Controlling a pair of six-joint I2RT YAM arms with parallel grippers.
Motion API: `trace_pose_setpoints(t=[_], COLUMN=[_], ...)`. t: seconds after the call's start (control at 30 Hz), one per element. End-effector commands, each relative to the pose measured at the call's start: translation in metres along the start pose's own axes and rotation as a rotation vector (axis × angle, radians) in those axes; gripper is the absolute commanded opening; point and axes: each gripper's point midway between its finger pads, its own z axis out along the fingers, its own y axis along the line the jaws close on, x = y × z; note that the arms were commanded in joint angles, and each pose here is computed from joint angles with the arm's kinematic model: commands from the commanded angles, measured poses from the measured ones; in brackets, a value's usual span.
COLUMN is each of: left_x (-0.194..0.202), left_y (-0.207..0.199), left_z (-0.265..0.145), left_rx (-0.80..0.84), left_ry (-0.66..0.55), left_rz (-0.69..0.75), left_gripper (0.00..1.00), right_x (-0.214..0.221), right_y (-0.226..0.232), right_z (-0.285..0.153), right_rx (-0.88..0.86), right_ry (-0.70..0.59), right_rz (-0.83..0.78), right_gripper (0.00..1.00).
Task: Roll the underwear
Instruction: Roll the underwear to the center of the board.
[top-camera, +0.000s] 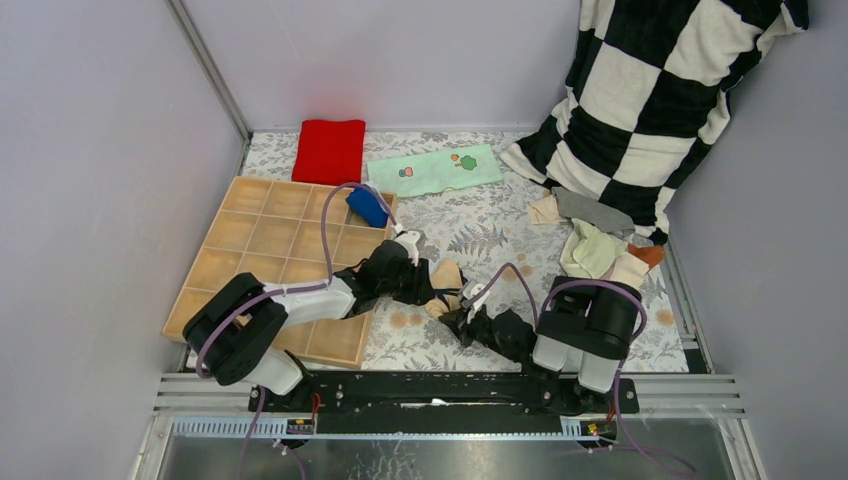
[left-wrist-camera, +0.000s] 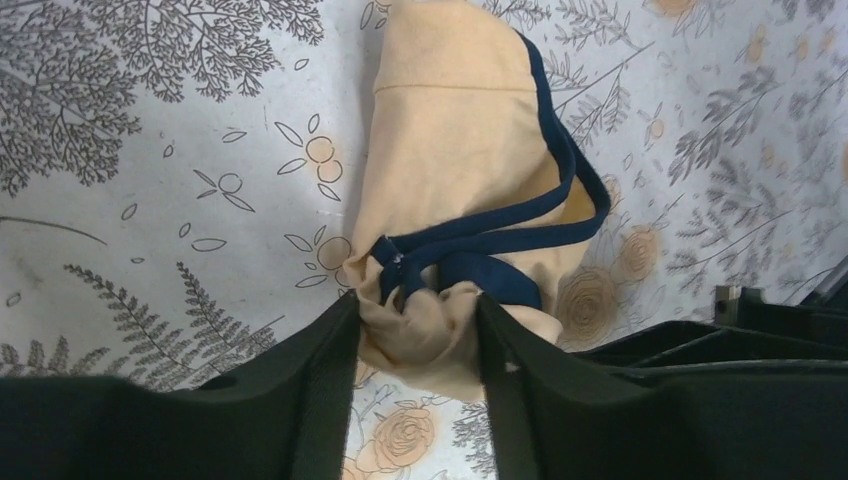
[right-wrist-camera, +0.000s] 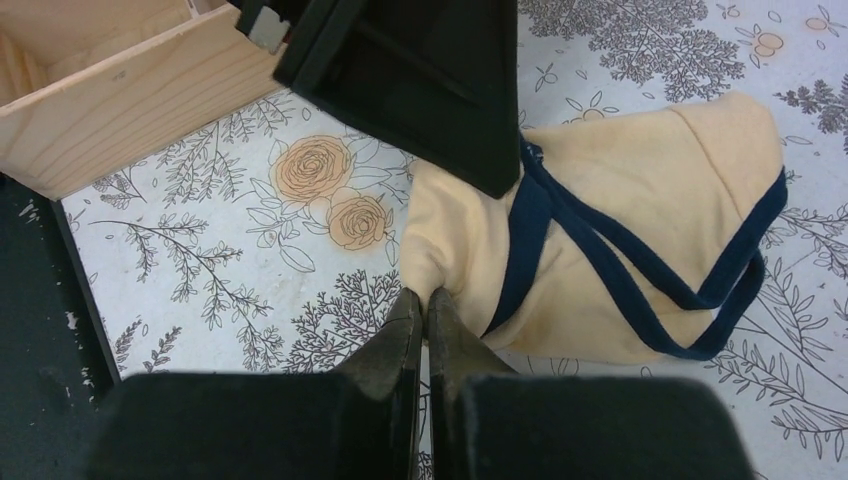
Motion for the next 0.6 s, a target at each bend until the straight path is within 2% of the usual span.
trace_pose_setpoints(t=[0.0, 0.07, 0.17, 0.33, 0.47, 0.57], left_x=[-0.005, -0.003, 0.0, 0.003, 0.002, 0.001], left_y=[-0.007, -0.007, -0.005, -0.004, -0.004, -0.005], left_z=[0.006, 0.007, 0.007, 0.009, 0.009, 0.009], left_rx=[0.032, 0.033, 0.032, 0.027, 0.026, 0.024], left_ry=[-0.015, -0.008, -0.003, 0.008, 0.009, 0.009], left_rz=[0.03, 0.029, 0.025, 0.022, 0.024, 0.024], left_gripper=[0.36, 0.19, 0.05, 0.0, 0.0, 0.0], right_x=[-0.034, -0.033, -0.034, -0.041, -0.048, -0.046], right_y=[0.007, 0.005, 0.006, 0.005, -0.001, -0.004], right_z=[0.003, 0.004, 0.005, 0.003, -0.002, -0.001], right_rx=[-0.033, -0.03, -0.035, -0.049, -0.03, -0.022], right_ry=[-0.112, -0.098, -0.077, -0.062, -0.069, -0.046], right_rz=[-0.019, -0.052, -0.1, -0.216, -0.307, -0.342], right_gripper=[0.0, 0.03, 0.12, 0.47, 0.61, 0.65])
